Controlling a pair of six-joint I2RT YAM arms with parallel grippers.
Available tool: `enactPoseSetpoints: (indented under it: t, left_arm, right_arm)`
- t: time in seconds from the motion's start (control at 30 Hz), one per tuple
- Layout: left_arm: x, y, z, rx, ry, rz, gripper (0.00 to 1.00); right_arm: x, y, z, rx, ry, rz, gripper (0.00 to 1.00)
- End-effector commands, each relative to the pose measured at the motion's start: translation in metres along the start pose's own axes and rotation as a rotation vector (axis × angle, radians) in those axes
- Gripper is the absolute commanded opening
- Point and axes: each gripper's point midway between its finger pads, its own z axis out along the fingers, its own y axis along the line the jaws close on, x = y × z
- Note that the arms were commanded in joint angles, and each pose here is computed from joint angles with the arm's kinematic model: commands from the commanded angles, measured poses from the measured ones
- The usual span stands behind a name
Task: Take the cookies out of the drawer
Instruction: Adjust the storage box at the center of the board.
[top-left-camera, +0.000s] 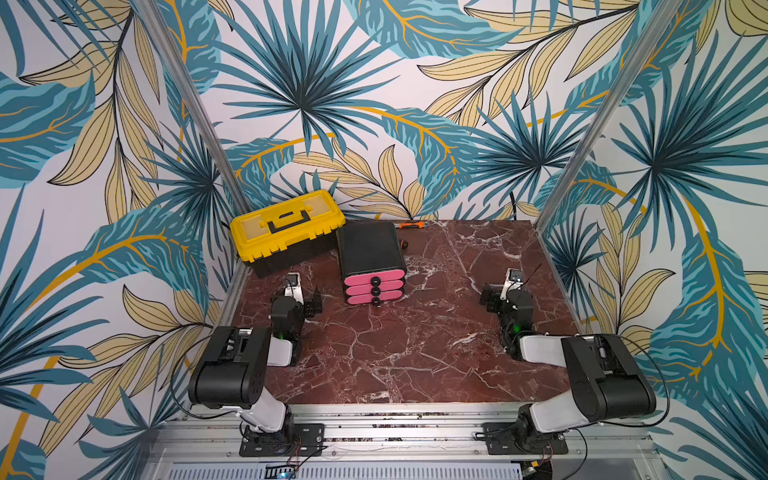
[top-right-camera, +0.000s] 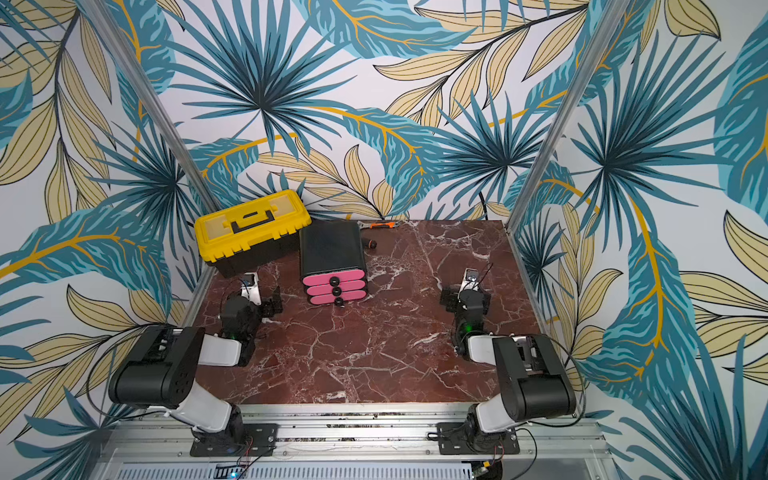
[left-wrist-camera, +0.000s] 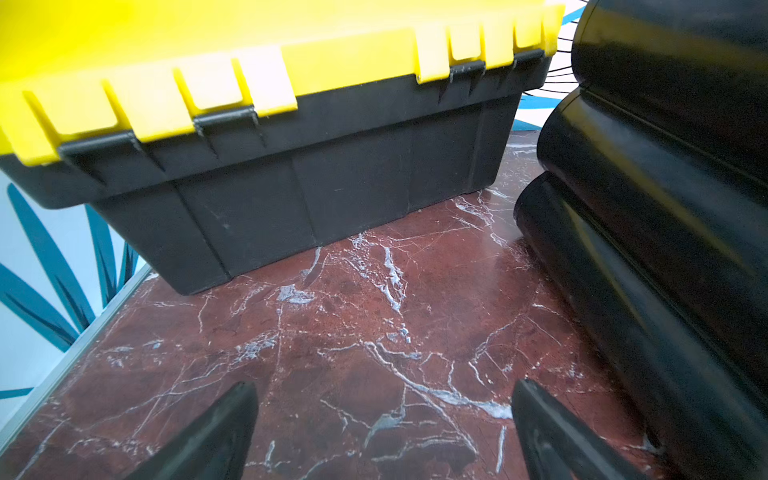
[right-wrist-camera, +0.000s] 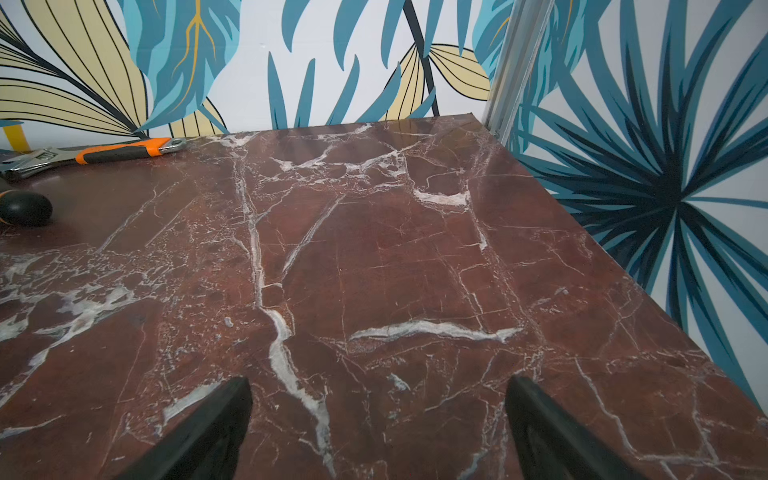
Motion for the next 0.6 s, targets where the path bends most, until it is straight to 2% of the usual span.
enactPoseSetpoints:
  t: [0.0,0.5,0.57]
  left_arm:
    - [-0.024,0.001,0.004,0.008,-0.057,0.004,1.0]
    - [-0.023,0.002,0.003,0.005,-0.059,-0.002,1.0]
    - [-0.03,0.01,-0.008,-0.033,-0.113,-0.024,1.0]
  right_arm:
    - [-0.004,0.0,-0.002,-0.008,-0.021,0.01,1.0]
    - [-0.007,0.002,-0.003,-0.02,-0.033,0.006,0.99]
    - [-0.016,0.008,-0.008,-0.056,-0.044,-0.017,1.0]
